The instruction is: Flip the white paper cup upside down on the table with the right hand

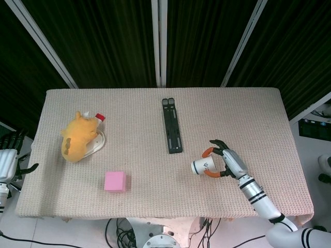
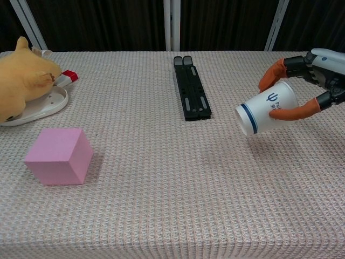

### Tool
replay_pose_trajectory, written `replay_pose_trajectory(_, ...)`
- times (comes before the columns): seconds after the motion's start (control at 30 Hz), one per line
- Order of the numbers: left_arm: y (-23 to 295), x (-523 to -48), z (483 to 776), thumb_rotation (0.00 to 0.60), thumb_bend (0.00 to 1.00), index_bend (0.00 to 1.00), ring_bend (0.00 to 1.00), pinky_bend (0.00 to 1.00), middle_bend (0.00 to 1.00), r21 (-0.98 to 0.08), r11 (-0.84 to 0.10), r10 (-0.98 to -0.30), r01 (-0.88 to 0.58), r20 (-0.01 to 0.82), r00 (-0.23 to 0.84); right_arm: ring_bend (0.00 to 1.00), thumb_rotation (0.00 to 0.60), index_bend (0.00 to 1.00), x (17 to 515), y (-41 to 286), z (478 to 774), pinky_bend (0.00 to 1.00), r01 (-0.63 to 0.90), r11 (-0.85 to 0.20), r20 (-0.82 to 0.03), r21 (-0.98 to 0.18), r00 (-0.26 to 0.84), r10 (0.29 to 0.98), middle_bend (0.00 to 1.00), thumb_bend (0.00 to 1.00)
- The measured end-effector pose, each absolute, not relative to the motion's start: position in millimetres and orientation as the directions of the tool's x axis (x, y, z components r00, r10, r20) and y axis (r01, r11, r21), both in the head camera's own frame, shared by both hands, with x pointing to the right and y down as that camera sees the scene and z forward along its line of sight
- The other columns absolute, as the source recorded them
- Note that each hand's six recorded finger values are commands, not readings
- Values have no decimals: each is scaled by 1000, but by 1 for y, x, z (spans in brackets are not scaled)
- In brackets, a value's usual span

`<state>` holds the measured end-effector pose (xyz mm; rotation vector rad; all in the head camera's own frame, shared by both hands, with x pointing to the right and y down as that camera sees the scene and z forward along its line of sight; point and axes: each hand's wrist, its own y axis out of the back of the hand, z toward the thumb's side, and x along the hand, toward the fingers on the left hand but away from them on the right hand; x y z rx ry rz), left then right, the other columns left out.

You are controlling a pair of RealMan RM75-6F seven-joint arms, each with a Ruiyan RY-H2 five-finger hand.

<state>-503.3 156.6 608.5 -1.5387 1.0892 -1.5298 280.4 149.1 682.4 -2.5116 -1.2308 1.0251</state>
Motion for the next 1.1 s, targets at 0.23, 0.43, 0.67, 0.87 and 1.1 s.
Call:
replay_pose_trajectory(0.23, 156, -505, 610, 600, 153, 0, 0, 0, 0, -909, -409, -909, -83, 414, -51, 0, 600, 16, 301, 152, 714, 0, 699, -680, -594, -220, 457, 662, 167, 33)
replay_pose_trajectory(0.43, 156, -504, 610, 600, 153, 0, 0, 0, 0, -907, -413, -907, -89, 418, -46, 0, 600, 0, 305, 149, 711, 0, 629, -726, -596, -277, 480, 643, 51, 5)
replay_pose_trajectory(0.67, 156, -504, 608, 600, 154, 0, 0, 0, 0, -909, -406, -910, -95, 411, -47, 0, 600, 0, 297, 146, 691, 0, 386, -771, -564, -507, 528, 635, 48, 7)
replay_pose_trajectory(0.87, 156, -505, 608, 600, 154, 0, 0, 0, 0, -908, -410, -908, -91, 415, -49, 0, 600, 0, 280, 151, 673, 0, 14, -668, -548, -744, 558, 623, 54, 6)
replay_pose_trajectory(1.1, 156, -505, 607, 600, 153, 0, 0, 0, 0, -909, -404, -911, -99, 410, -48, 0, 600, 0, 252, 163, 661, 0, -371, -416, -557, -830, 561, 613, 98, 7)
